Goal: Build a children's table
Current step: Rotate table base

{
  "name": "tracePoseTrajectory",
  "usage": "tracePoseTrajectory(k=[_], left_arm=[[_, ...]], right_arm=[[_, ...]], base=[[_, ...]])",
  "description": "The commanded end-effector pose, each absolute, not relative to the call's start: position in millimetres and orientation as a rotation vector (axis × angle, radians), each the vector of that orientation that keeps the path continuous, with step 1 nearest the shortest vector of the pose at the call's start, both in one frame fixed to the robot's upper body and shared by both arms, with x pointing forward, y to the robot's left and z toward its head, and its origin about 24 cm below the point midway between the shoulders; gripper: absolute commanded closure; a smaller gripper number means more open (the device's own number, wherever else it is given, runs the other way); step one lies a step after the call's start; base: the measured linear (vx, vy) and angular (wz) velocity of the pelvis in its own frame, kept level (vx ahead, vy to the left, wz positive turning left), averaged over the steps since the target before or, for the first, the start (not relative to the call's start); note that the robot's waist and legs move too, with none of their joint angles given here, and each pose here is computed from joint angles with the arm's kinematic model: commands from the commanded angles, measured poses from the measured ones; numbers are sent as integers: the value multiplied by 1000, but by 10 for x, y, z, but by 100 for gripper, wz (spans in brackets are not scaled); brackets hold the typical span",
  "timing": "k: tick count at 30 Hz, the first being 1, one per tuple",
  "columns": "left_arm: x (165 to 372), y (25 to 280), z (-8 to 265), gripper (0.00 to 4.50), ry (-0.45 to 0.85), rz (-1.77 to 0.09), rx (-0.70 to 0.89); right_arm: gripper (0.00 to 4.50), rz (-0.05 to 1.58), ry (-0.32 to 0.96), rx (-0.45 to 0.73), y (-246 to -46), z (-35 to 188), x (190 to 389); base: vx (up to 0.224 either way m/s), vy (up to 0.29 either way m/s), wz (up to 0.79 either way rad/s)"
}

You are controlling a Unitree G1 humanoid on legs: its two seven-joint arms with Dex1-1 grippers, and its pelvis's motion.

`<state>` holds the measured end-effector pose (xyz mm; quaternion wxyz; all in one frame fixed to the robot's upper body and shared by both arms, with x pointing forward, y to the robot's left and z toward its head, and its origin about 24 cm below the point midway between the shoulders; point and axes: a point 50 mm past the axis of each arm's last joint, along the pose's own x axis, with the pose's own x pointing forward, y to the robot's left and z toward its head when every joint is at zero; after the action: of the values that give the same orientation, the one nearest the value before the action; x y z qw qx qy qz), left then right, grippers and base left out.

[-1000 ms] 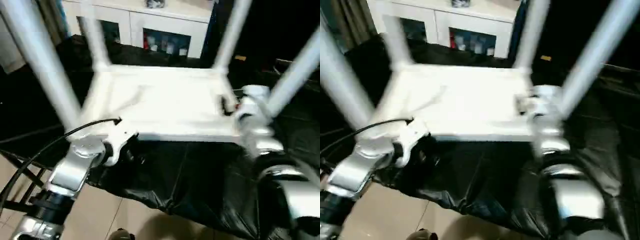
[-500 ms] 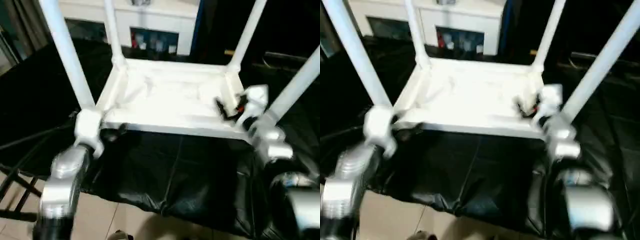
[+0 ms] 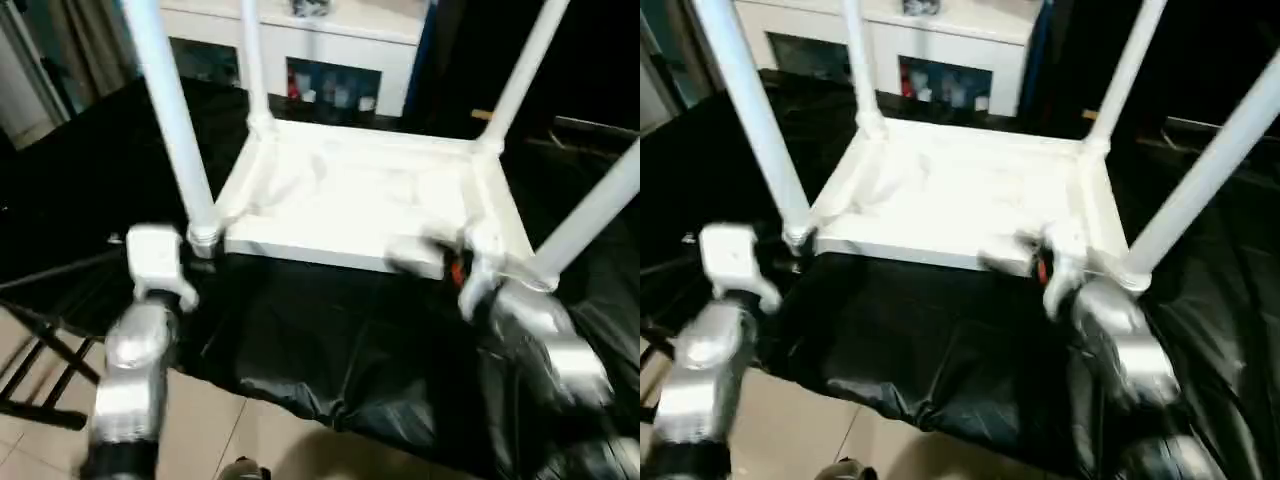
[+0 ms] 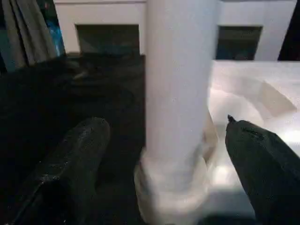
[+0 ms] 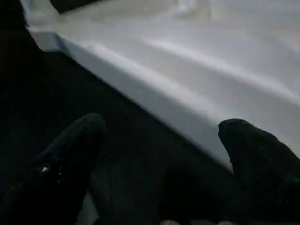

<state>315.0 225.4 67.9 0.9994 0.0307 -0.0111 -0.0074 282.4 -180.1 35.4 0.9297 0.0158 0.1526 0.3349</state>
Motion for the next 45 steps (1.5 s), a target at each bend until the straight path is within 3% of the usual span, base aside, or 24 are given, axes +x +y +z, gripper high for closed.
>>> tracePoseTrajectory(k=[1,4,9,12,14,15,17,26,27,35,37,45], left_arm=[[3233,2302,675,1,-8,-5,45],[3381,2368,748,1,-3,-27,47],[3524,2287,764,1,45,-231,-5],[3522,2164,694,1,127,-463,-125],[3517,2148,688,1,133,-494,-137],[3454,2051,627,1,183,-689,-141],[3420,1971,614,1,202,-813,-181],[3424,1594,791,1,181,-1129,-312],[3360,1425,852,1,181,-1272,-324],[2983,1052,986,1,225,-1616,-373],[2752,912,998,1,268,-1722,-387],[2600,715,1003,1,289,-1750,-398]], right_arm=[[8,674,309,17,-1820,411,2829],[8,651,357,12,-1867,352,2772],[8,543,430,-24,-1961,288,2757],[8,463,480,-45,-2040,241,2794],[8,455,486,-48,-2049,234,2798],[8,419,517,-65,-2093,204,2809],[8,380,533,-82,-2138,178,2832],[8,284,544,-89,-2236,94,2924],[8,295,532,-75,-2197,98,2953],[8,349,512,-71,-2036,72,3025],[8,390,512,-77,-1906,49,3060],[8,466,504,-85,-1660,15,3132]], base=[[0,0,0],[0,0,0],[0,0,0],[0,0,0],[0,0,0],[0,0,0],[0,0,0],[0,0,0],[0,0,0],[0,0,0],[0,0,0],[0,0,0]])
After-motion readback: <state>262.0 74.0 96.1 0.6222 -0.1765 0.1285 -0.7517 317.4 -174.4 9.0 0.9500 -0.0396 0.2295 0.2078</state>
